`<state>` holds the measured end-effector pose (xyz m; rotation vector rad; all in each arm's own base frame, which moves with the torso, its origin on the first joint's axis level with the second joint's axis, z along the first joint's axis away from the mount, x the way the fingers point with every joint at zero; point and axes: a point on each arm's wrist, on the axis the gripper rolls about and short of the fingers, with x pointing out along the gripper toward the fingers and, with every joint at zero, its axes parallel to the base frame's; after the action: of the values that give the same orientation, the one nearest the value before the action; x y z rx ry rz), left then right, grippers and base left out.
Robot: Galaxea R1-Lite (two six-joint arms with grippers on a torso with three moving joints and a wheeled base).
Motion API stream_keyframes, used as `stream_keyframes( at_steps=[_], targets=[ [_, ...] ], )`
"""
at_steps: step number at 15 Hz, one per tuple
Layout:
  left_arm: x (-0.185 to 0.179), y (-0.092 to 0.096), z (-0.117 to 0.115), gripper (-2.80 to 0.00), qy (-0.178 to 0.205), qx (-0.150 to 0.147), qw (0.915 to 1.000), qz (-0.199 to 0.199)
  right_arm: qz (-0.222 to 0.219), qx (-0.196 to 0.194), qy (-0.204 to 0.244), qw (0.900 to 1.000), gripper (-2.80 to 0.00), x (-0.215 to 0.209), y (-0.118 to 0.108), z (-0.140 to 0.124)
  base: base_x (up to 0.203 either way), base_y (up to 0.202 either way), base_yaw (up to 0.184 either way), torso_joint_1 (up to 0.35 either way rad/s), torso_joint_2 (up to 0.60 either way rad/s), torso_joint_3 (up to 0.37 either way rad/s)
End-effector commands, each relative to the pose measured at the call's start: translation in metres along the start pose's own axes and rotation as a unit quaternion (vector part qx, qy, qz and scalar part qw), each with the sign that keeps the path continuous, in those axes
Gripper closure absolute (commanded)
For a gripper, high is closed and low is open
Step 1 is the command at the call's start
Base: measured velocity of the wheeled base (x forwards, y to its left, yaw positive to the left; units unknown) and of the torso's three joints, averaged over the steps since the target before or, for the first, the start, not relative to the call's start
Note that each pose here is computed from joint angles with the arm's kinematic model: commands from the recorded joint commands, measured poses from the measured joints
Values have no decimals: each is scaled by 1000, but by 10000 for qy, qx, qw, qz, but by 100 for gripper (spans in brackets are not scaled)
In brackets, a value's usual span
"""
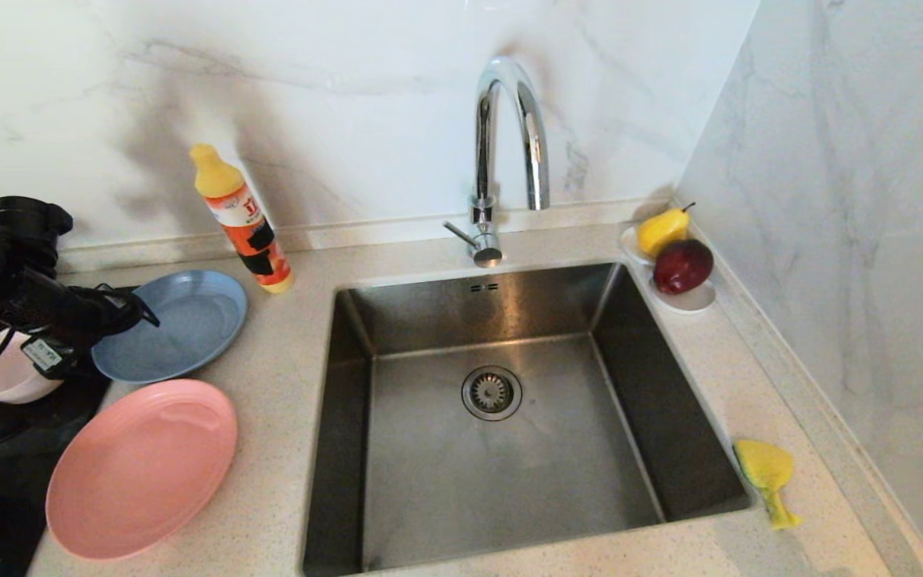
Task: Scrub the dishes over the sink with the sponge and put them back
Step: Place the plate on the plate
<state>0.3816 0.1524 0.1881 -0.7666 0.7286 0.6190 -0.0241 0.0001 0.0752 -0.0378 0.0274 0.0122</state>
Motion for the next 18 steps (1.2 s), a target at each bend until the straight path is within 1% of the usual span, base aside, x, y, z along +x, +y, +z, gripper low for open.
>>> stream_keyframes(
  at_steps=[1,5,6,10,12,15,17,18],
  targets=[
    [7,1,0,-280,46,-39,10000,35,3,-2,-8,10000,0,0,0,0,0,0,0,0,0,0],
    [11,0,1,-280,36,-66,10000,60,3,-3,-8,10000,0,0,0,0,0,0,0,0,0,0],
    [11,0,1,0,24,-58,10000,51,3,-5,-8,10000,0,0,0,0,0,0,0,0,0,0],
    [18,2,5,0,-3,-80,9999,100,3,-3,-8,10000,0,0,0,0,0,0,0,0,0,0],
    [17,4,10,0,-70,-126,9998,98,3,-2,-8,10000,0,0,0,0,0,0,0,0,0,0],
    [9,10,26,0,-315,-251,9992,76,3,-2,-8,10000,0,0,0,0,0,0,0,0,0,0],
    [-5,12,37,0,-463,-326,9984,49,3,-2,-8,10000,0,0,0,0,0,0,0,0,0,0],
    [-12,11,39,0,-520,-329,9981,19,3,-2,-8,10000,0,0,0,0,0,0,0,0,0,0]
  ],
)
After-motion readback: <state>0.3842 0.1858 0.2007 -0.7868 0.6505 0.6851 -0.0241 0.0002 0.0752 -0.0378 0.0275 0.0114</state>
